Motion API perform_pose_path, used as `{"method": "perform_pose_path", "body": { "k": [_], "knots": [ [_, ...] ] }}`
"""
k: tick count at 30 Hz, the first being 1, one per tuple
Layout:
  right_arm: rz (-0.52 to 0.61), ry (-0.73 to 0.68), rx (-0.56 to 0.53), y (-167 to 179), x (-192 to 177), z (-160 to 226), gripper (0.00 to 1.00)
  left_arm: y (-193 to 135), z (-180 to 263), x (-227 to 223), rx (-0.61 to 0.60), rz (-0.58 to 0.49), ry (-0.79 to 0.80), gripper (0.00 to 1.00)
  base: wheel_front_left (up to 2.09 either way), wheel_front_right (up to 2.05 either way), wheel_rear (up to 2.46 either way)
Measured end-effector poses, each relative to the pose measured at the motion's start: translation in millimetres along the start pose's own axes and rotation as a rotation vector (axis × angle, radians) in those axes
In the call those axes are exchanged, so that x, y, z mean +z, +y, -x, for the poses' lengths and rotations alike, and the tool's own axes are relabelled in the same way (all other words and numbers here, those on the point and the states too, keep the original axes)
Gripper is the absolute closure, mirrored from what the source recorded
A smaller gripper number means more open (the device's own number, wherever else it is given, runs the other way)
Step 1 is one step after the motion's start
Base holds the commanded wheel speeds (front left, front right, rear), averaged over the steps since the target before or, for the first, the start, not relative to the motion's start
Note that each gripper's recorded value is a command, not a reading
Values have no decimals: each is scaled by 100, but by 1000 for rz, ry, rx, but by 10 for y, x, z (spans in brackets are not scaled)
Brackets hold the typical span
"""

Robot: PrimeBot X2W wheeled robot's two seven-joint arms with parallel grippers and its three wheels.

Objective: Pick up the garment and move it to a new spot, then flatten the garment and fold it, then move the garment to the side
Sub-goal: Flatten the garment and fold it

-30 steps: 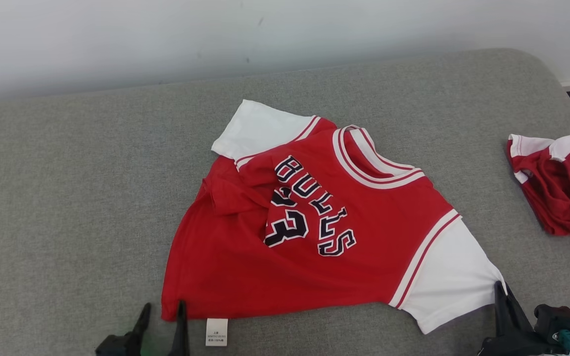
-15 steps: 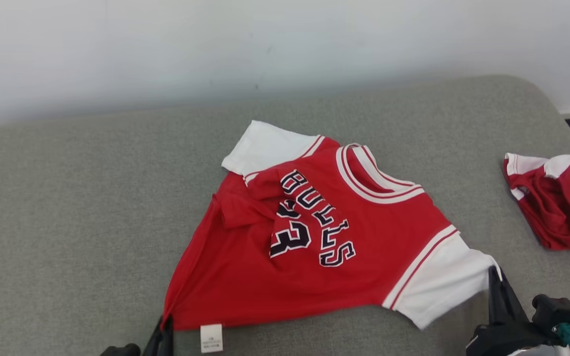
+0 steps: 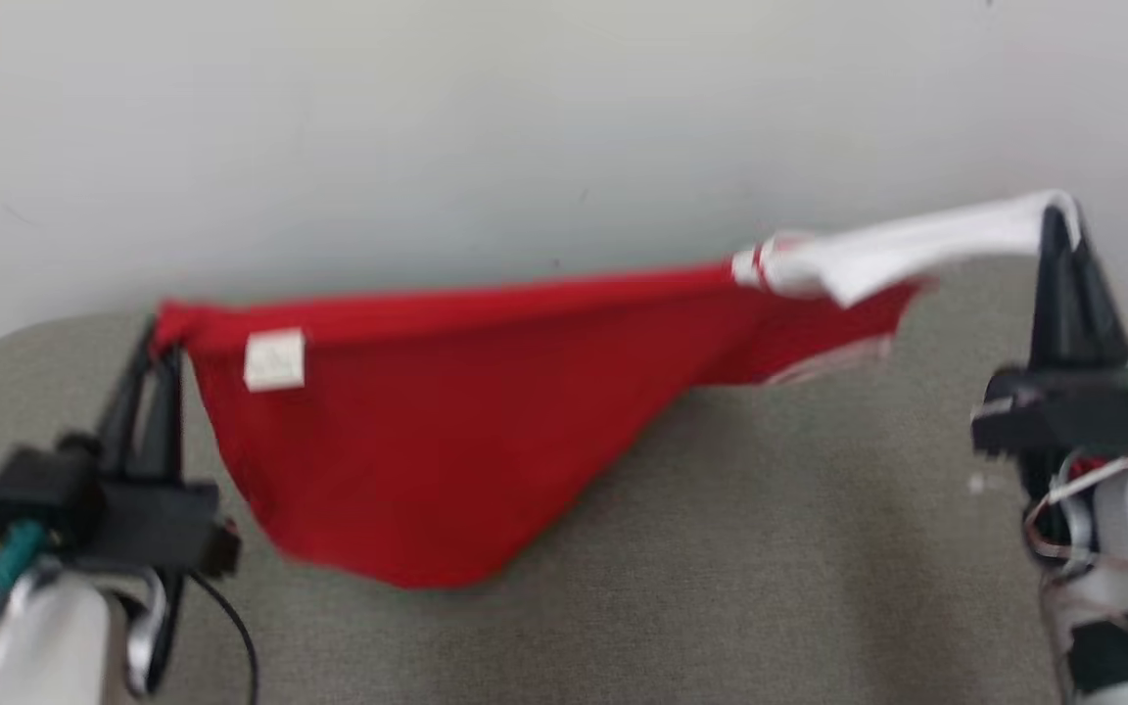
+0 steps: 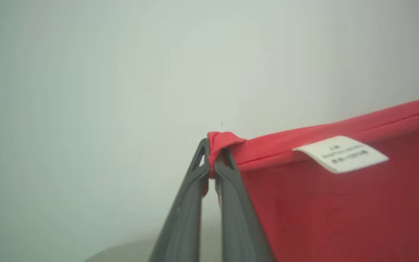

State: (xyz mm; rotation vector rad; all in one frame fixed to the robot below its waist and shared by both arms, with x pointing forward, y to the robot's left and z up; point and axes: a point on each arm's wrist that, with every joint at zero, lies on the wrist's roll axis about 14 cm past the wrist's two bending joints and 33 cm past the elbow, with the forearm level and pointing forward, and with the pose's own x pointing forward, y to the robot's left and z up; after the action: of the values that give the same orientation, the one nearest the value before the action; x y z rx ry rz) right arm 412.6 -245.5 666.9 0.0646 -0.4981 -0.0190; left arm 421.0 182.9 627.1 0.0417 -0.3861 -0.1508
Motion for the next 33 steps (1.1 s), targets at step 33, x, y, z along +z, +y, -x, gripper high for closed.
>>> {"method": "perform_pose_path", "body": {
  "k": [33],
  "knots": [
    [352, -237, 82, 202, 736, -2432, 100, 736, -2080, 698, 4, -480, -120, 100, 0, 0, 0]
  ]
}}
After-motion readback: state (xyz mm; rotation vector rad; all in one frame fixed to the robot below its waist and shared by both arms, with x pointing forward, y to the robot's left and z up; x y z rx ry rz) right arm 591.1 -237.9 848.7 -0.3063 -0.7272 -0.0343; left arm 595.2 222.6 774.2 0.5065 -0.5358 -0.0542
